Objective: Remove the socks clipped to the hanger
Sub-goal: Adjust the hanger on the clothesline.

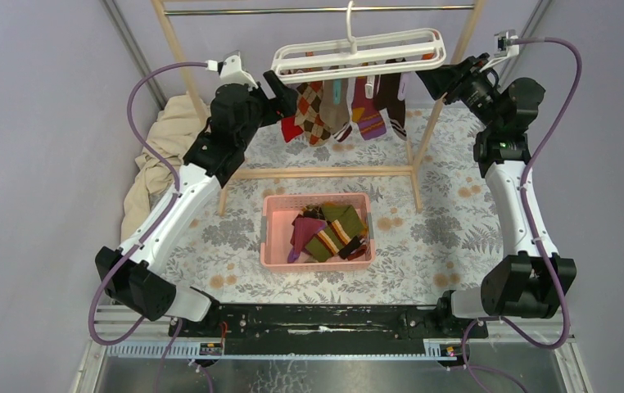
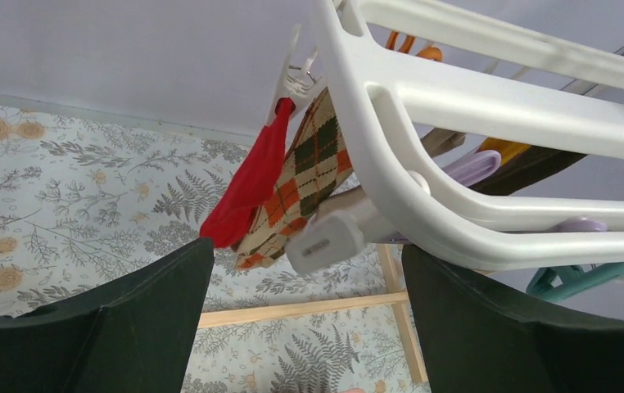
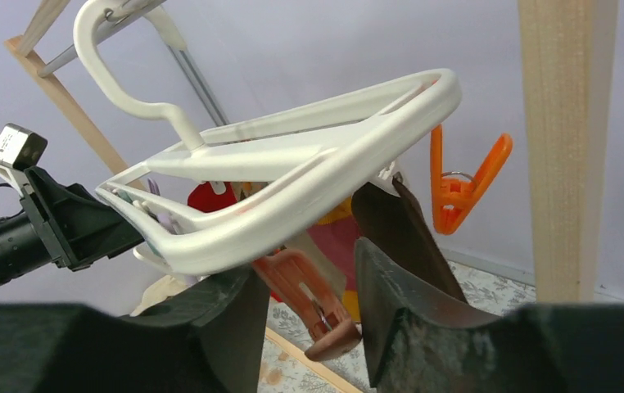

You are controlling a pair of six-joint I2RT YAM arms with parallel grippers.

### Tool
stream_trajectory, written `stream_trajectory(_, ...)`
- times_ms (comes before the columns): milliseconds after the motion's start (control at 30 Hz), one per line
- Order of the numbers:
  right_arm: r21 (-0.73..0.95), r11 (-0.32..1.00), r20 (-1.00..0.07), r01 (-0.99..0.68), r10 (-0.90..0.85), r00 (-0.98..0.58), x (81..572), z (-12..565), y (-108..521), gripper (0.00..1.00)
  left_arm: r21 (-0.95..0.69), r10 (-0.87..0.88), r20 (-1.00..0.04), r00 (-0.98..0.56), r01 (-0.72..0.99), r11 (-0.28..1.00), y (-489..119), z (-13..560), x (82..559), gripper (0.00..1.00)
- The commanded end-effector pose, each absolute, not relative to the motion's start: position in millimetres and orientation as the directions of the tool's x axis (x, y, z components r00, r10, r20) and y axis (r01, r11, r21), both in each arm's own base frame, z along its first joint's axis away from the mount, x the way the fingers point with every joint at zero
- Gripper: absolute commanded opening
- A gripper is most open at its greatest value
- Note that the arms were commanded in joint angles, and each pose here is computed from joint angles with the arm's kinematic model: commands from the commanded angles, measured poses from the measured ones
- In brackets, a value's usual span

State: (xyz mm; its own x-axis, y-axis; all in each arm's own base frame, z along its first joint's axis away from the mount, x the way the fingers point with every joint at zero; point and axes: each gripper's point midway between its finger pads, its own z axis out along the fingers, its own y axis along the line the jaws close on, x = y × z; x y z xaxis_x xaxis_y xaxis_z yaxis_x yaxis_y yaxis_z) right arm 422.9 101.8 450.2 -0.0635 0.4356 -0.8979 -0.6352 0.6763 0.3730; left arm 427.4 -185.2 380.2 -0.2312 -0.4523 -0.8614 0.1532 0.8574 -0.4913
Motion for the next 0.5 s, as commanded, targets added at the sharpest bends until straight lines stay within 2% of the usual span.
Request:
stream_trajectory(0, 0.264, 0.676, -0.911, -0.687, 0.409, 0.053, 399.9, 490.4, 107.9, 0.43, -0.481, -0.453, -0.875, -0.171, 0.186, 0.857, -180.3, 405.7, 432.7, 0.93)
stream_trajectory(233, 0.249, 0.686, -0.913, -0.683, 0.401, 0.070, 387.8, 491.1, 114.0, 0.26, -0.466, -0.440, -0.881, -0.176, 0.158, 0.871, -173.1, 398.9, 435.9, 0.93)
stream_trajectory(467, 0.200, 0.700, -0.937, -0.685, 0.341, 0.075, 369.1, 486.8, 142.6, 0.22, -0.460, -0.438, -0.884, -0.164, 0.140, 0.877, -162.1, 399.1, 420.7, 0.93)
